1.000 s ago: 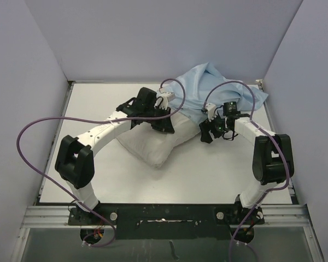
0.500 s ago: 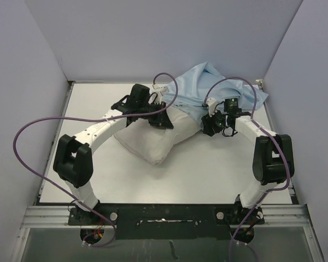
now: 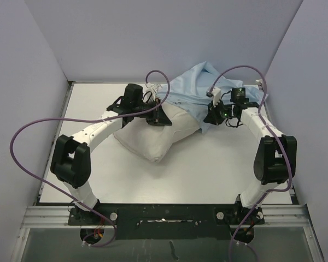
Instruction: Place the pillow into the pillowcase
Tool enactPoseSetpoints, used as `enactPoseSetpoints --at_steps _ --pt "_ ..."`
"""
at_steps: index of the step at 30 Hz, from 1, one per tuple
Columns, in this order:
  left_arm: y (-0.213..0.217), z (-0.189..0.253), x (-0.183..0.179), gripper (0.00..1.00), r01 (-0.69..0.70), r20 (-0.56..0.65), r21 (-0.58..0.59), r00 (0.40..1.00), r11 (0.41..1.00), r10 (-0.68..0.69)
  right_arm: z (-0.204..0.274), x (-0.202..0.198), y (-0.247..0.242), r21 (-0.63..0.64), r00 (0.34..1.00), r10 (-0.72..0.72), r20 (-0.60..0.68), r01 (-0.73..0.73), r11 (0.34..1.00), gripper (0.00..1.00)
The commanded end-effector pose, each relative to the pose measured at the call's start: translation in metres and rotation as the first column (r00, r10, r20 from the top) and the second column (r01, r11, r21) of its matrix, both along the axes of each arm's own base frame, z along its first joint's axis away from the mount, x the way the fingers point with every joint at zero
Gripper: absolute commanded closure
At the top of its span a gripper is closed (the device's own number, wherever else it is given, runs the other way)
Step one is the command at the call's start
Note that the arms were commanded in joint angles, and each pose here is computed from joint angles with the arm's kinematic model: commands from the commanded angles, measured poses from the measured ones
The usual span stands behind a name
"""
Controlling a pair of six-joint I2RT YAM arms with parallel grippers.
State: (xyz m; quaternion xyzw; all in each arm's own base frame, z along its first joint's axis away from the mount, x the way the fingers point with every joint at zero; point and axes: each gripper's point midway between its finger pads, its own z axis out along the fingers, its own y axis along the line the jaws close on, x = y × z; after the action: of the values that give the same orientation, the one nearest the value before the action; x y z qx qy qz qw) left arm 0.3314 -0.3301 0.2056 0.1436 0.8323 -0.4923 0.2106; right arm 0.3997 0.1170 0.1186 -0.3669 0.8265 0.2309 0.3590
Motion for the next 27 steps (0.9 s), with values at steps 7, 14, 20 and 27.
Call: enactPoseSetpoints --at_steps 7,14,20,27 --pt "0.003 0.098 0.008 1.0 0.011 0.171 -0.232 0.985 0.973 0.03 0.084 -0.015 0.023 0.099 0.984 0.146 0.104 -0.156 0.983 0.79" --pt "0.001 0.105 0.004 1.0 0.01 0.14 -0.282 0.99 0.959 0.031 0.035 -0.009 0.008 -0.001 1.0 0.013 0.019 -0.013 1.0 0.21" --pt "0.001 0.115 0.0 1.0 0.012 0.142 -0.307 0.989 0.952 0.033 0.006 0.021 -0.012 -0.106 0.985 -0.171 0.022 0.173 0.979 0.24" --pt "0.003 0.115 -0.002 1.0 0.006 0.135 -0.311 0.99 0.95 0.038 0.011 0.031 -0.004 -0.066 0.983 -0.184 0.025 0.185 0.98 0.6"
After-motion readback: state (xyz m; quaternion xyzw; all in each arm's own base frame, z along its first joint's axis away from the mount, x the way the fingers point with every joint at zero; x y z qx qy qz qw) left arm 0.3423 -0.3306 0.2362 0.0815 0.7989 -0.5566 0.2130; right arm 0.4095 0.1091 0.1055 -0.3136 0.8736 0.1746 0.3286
